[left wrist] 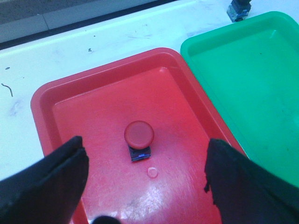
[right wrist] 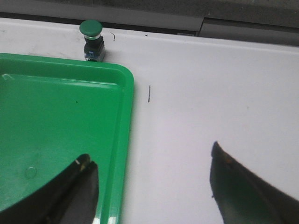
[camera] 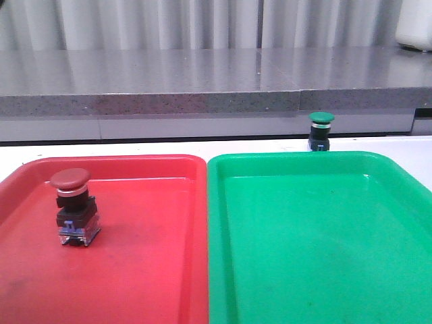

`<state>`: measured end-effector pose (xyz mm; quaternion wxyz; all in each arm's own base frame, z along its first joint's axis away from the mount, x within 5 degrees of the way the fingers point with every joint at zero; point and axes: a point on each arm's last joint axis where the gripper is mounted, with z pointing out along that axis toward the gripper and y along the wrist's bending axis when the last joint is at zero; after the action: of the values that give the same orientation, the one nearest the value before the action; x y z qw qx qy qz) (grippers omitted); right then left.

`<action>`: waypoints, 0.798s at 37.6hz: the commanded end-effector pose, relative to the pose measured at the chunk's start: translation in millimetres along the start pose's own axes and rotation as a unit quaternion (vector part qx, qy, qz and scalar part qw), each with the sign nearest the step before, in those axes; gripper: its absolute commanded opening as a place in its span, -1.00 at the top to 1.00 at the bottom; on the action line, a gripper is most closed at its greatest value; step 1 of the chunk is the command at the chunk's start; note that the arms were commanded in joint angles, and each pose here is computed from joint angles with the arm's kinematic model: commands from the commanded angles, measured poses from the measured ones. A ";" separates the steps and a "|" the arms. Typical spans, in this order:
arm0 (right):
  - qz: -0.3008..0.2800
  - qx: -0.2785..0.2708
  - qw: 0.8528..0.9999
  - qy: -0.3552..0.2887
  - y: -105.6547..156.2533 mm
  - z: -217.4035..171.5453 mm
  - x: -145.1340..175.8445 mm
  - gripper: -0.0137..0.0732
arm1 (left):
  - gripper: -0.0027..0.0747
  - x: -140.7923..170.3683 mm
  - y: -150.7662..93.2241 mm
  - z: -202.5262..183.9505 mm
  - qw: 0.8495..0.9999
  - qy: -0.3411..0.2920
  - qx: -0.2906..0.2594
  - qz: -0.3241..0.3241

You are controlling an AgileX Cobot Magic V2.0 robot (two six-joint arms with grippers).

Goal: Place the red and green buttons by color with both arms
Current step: 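Open the left gripper and raise it away from the button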

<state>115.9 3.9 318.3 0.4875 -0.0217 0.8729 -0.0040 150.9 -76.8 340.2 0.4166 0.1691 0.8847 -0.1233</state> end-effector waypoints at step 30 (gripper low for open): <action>-0.015 0.006 0.998 -0.054 -1.2 -3.1 -17.1 -0.54 | -0.40 43.8 2.3 -47.2 0.997 -0.079 0.014 0.000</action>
<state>115.9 3.9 318.3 0.4875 -0.0217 0.8729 -0.0040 90.7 -46.8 322.3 0.4487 0.1675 0.8677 -0.1332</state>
